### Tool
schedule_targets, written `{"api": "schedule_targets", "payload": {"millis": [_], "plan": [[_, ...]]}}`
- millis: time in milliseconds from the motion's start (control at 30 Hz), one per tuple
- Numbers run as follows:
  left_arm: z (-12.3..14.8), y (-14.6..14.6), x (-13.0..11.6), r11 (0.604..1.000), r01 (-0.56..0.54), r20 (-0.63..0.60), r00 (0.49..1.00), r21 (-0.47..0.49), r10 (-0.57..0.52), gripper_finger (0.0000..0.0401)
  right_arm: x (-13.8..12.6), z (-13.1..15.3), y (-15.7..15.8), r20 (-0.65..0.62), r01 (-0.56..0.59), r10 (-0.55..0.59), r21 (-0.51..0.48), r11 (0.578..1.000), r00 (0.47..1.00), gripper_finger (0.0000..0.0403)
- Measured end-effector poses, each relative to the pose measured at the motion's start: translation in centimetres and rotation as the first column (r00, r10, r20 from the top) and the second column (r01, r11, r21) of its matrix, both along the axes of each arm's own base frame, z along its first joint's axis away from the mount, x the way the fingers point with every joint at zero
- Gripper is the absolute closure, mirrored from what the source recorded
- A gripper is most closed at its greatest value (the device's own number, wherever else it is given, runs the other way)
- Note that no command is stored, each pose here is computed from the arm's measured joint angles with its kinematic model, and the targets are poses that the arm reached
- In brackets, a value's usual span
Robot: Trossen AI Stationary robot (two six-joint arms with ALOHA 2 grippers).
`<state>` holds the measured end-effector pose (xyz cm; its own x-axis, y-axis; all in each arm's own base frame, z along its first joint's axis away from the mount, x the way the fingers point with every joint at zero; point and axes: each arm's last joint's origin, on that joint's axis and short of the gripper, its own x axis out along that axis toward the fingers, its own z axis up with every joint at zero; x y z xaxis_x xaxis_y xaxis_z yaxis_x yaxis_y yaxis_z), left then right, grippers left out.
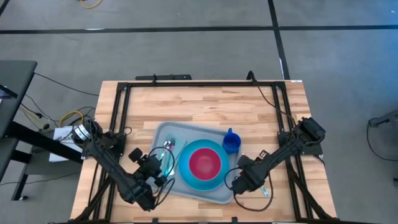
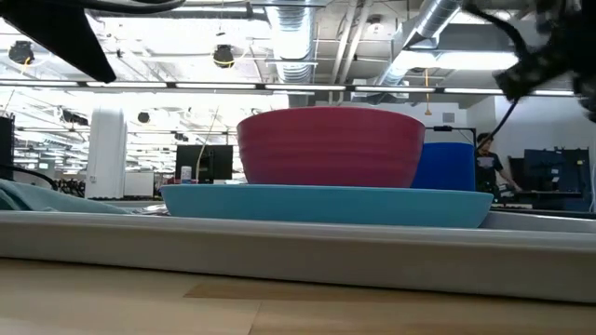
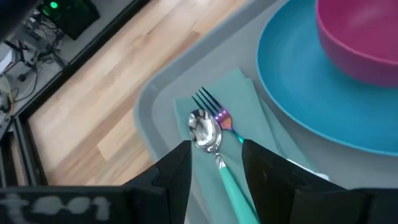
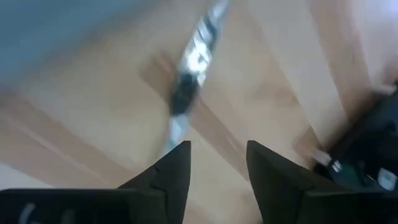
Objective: Set up tray
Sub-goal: Put the white and blue knife on top of the green napkin to the right of the blue and purple fork
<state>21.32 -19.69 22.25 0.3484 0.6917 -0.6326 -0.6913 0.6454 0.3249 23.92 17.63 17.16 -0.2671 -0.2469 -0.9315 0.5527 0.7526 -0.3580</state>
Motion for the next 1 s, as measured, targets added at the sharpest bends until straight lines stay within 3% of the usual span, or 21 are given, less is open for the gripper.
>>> {"api": "schedule_targets", "payload": {"millis": [133,267,400,533,633,867,1000], "plan": [[0.0,-0.2,-0.3,1.000,0.001,-0.018,1.000,-0.014,-0.002,0.0269,-1.3,-0.3,-0.8,-0.076,-0.019,0.021,0.028,0.999,0.997,0.0251],[0.0,-0.3,-0.4,1.000,0.005,-0.021,1.000,-0.015,-0.005,0.0269,-2.6,0.6,-2.2,-0.025,-0.029,0.031,0.064,0.998,0.999,0.0264],[-0.1,-0.3,-0.4,1.000,-0.004,-0.035,0.999,-0.028,0.003,0.0269,-4.7,1.3,-4.1,0.117,-0.028,0.011,0.145,0.989,0.993,0.0274],[-0.1,-0.3,-0.4,1.000,-0.004,-0.034,0.999,-0.028,0.003,0.0269,-6.8,-0.2,-5.7,0.299,0.075,-0.157,0.269,0.960,0.941,0.0275],[-0.1,-0.3,-0.4,1.000,-0.003,-0.034,0.999,-0.027,0.002,0.0269,-7.7,-1.5,-6.1,0.332,0.189,-0.308,0.344,0.920,0.892,0.0275],[-0.1,-0.3,-0.4,1.000,-0.001,-0.032,0.999,-0.025,0.000,0.0269,-6.8,-1.9,-5.2,0.359,0.173,-0.318,0.382,0.908,0.877,0.0280],[-0.1,-0.3,-0.4,1.000,-0.001,-0.031,1.000,-0.025,0.001,0.0269,-5.8,-2.6,-4.5,0.367,0.127,-0.269,0.365,0.922,0.891,0.0280]]}}
